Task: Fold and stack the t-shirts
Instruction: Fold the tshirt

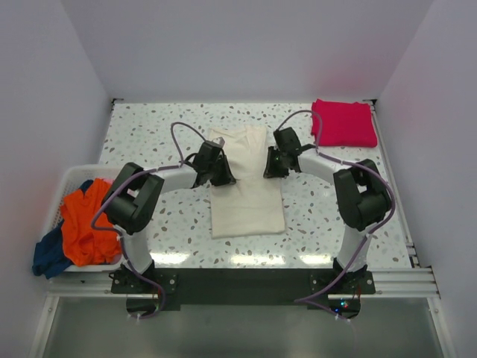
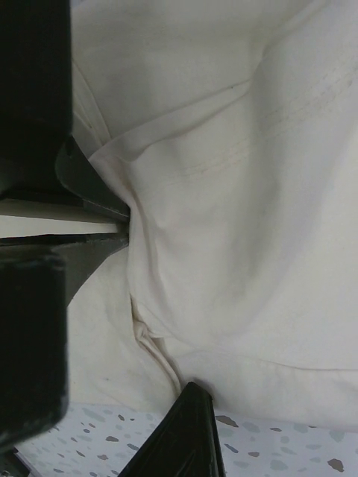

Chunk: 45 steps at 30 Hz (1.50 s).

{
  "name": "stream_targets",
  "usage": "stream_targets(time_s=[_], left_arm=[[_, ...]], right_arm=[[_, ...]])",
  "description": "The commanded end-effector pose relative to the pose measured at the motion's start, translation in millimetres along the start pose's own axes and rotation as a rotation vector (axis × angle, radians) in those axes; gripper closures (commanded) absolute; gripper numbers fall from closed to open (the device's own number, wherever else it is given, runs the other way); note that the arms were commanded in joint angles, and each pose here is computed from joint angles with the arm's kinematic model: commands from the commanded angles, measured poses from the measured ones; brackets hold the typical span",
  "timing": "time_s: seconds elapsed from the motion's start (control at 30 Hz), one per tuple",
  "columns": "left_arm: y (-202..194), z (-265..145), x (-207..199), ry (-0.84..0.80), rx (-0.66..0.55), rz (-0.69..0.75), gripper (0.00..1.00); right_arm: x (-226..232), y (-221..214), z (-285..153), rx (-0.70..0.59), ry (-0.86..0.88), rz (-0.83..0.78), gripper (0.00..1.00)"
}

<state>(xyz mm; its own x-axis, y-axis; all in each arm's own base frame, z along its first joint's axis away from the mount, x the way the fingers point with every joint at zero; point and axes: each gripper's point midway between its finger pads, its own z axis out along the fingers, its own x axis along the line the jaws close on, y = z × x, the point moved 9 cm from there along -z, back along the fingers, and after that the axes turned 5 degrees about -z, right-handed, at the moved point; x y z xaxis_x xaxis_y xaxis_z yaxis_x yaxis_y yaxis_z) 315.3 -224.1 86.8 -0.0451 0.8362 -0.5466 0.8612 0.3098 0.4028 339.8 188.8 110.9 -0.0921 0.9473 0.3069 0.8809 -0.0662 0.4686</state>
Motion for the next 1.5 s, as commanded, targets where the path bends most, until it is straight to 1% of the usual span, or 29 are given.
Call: stream_targets(time_s=[0.0,0.13,0.17,0.27,0.37,0.47,0.63,0.77,0.97,1.17,1.33,1.47], left_arm=[[-2,6,26,0.107,0.017,-0.005,0.84],[0,4,26,0.102,0.011,0.011,0.85],[2,4,24,0.094,0.01,0.015,0.85],[3,3,22,0.083,0.01,0.027,0.85],[4,3,21,0.077,0.01,0.033,0.86],[4,3,21,0.072,0.012,0.038,0.87],[4,2,20,0.069,0.013,0.041,0.87],[5,2,21,0.071,0.012,0.045,0.88],[4,3,23,0.078,0.017,0.046,0.89],[5,3,25,0.081,0.018,0.045,0.89],[5,3,27,0.084,0.018,0.045,0.89],[4,3,29,0.087,0.022,0.046,0.9]], right_arm=[[-12,5,-2,-0.031,-0.064,-0.005,0.77],[-11,11,-12,-0.077,-0.062,-0.005,0.77],[-7,17,-21,-0.111,-0.045,-0.012,0.76],[3,24,-40,-0.155,-0.001,-0.023,0.76],[17,23,-50,-0.176,0.059,-0.043,0.76],[32,15,-51,-0.172,0.129,-0.073,0.76],[48,5,-40,-0.122,0.212,-0.135,0.76],[56,-1,-28,-0.09,0.223,-0.167,0.77],[48,-9,-8,-0.035,0.169,-0.188,0.8],[34,-13,1,-0.016,0.045,-0.193,0.81],[21,-16,1,-0.034,-0.101,-0.127,0.81],[14,-25,4,-0.02,-0.134,-0.105,0.81]])
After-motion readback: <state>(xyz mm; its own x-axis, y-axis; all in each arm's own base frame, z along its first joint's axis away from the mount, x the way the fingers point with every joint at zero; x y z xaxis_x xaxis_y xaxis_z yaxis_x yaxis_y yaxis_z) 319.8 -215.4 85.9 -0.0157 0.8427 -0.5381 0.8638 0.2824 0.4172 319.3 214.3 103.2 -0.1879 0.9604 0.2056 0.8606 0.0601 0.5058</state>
